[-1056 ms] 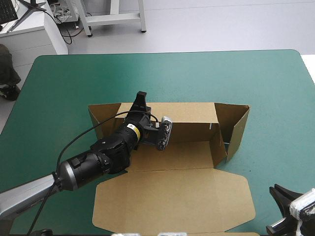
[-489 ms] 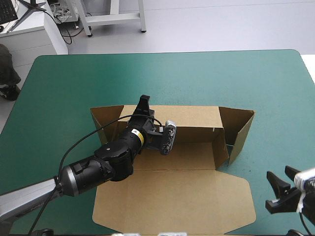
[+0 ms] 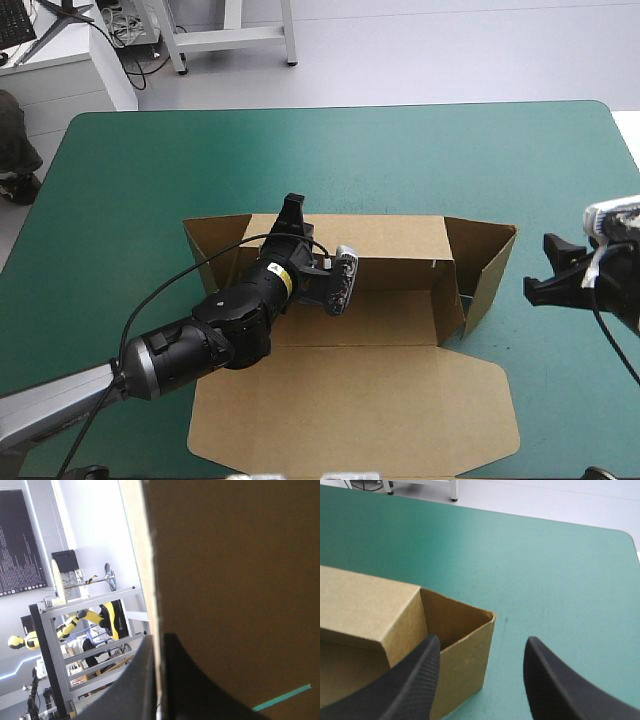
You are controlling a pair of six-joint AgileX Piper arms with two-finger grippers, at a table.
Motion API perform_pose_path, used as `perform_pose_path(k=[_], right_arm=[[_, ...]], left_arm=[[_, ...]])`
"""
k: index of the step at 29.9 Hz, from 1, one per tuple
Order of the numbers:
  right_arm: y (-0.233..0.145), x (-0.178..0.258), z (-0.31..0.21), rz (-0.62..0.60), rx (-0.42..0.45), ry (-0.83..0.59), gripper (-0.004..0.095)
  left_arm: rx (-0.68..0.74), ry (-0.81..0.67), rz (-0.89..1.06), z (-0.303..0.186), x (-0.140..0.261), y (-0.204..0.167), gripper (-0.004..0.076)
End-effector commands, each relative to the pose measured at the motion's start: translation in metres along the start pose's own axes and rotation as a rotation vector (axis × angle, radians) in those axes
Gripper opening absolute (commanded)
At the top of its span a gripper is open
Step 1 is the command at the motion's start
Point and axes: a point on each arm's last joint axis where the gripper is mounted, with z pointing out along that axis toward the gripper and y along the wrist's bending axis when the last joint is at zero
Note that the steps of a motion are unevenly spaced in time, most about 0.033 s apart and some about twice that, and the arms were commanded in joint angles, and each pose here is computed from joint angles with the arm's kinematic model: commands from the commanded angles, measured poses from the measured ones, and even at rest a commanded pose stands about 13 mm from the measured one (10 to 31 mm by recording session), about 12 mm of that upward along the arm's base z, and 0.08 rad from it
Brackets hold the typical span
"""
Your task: Fold the box
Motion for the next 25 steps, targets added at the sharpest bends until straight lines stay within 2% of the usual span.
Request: perform_pose_path(k=[1,11,18,25], right_arm=[[0.000,-0.034,-0.001,-0.049,0.040,-0.076,0.0484],[0.014,-0.087,0.039,-0.108,0.091,-0.031,0.0417],[0.001,-0.096,0.104,-0.095,0.034,0.126,0.0417],[-0.023,-0.082,0.173,-0.098,-0.044,0.275,0.0417]], left_arm=[[-0.033,-0.026,-0.016,-0.010,-0.001,0.009,-0.0010],[-0.033,-0.026,-0.016,-0.010,-0.001,0.009,-0.0010],[-0.023,-0.028,-0.028,-0.010,-0.001,0.008,-0.0010],[-0.021,-0.038,-0.034,-0.010,-0.002,0.008,-0.0010]])
